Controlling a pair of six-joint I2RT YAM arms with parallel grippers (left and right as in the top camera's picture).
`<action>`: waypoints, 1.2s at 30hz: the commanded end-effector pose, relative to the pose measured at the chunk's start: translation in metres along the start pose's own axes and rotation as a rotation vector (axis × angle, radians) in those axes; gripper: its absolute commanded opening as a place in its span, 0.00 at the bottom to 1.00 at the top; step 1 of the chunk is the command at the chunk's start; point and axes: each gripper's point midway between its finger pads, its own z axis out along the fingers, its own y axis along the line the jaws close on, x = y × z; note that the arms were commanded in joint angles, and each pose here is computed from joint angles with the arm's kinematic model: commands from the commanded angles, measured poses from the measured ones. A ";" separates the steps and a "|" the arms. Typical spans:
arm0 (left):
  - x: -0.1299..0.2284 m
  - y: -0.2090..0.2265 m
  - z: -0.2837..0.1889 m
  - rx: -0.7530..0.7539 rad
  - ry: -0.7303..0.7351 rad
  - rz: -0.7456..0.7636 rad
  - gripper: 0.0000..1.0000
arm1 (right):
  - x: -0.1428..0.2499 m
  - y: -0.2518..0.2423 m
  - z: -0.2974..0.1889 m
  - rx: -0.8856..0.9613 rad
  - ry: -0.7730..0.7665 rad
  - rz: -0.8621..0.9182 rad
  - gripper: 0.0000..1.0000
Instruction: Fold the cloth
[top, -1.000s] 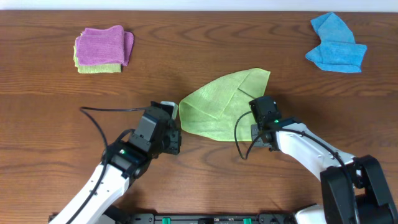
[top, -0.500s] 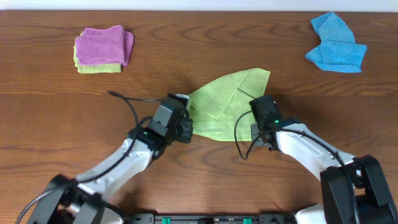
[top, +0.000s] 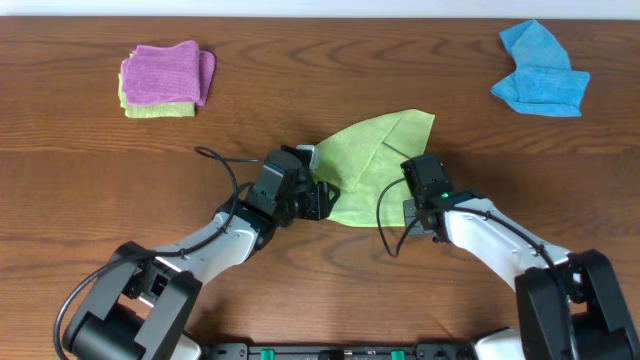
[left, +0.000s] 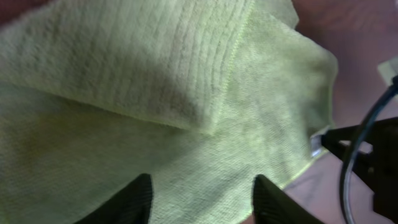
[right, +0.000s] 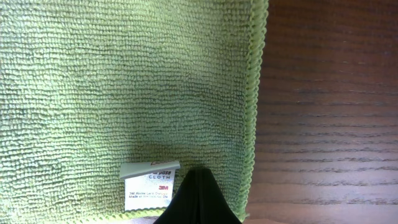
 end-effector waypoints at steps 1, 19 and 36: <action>0.004 -0.004 0.002 0.030 0.026 -0.154 0.55 | 0.028 0.011 0.016 -0.067 0.101 -0.017 0.02; -0.006 0.024 0.008 -0.091 -0.065 -0.425 0.56 | 0.031 0.010 0.016 -0.063 0.115 -0.020 0.02; -0.009 0.044 0.036 -0.073 -0.098 -0.464 0.52 | 0.031 0.010 0.016 -0.066 0.116 -0.020 0.02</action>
